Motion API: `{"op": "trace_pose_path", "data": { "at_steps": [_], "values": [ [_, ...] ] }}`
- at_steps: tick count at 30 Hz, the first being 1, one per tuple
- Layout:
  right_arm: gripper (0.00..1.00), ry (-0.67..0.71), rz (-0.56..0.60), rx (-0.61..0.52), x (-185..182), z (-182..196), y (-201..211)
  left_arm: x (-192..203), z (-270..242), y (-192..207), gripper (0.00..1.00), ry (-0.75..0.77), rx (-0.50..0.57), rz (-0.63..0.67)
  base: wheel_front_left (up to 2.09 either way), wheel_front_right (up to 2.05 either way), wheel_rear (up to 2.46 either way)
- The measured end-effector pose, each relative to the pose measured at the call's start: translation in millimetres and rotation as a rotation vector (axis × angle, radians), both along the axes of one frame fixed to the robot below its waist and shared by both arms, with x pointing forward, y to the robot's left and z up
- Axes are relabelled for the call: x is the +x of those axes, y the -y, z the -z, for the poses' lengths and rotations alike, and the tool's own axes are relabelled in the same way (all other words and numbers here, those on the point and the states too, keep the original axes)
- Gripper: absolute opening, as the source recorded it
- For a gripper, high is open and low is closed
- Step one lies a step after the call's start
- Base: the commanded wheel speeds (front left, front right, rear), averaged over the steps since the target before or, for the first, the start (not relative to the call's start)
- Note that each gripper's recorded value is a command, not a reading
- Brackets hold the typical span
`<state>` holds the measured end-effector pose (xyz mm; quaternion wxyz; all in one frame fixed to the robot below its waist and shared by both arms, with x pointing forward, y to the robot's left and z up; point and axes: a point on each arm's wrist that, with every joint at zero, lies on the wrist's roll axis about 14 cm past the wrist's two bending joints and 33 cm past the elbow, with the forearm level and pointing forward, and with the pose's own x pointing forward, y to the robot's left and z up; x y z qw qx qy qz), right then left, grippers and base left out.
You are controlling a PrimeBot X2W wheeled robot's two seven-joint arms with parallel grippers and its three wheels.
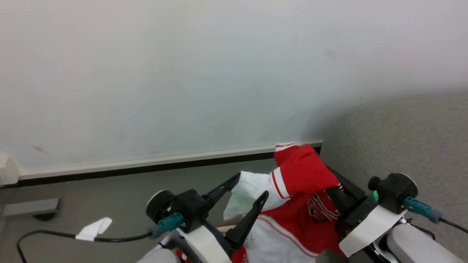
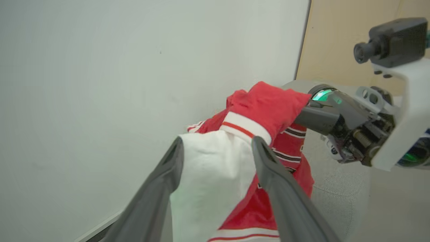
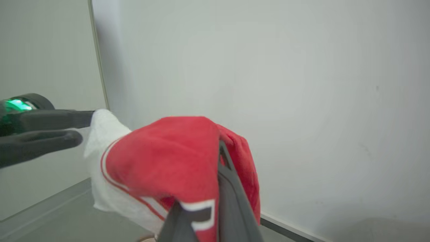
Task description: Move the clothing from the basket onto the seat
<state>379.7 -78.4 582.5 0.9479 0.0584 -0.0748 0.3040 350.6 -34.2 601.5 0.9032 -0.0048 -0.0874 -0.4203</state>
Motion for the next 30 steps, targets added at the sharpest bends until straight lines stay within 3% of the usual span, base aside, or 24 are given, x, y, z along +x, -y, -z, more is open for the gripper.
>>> {"op": "trace_pose_path", "data": {
  "at_steps": [15, 18, 24, 30],
  "values": [
    [0.00, 0.031, 0.381, 0.027, -37, -7, 129, -24, 30, 88, 1.00, -0.088, -0.005, 0.291, 0.00, 0.00, 0.00],
    [0.00, 0.036, 0.455, 0.074, -37, -11, 148, -22, 35, 98, 1.00, -0.103, -0.012, 0.327, 0.00, 0.00, 0.00],
    [0.00, -0.004, 0.570, 0.116, -15, -4, 174, -1, 46, 102, 1.00, -0.138, -0.038, 0.345, 0.00, 0.00, 0.00],
    [0.00, 0.058, 0.705, 0.112, 45, -33, 218, 39, 67, 90, 1.00, -0.163, -0.038, 0.326, 0.00, 0.00, 0.00]
  ]
}}
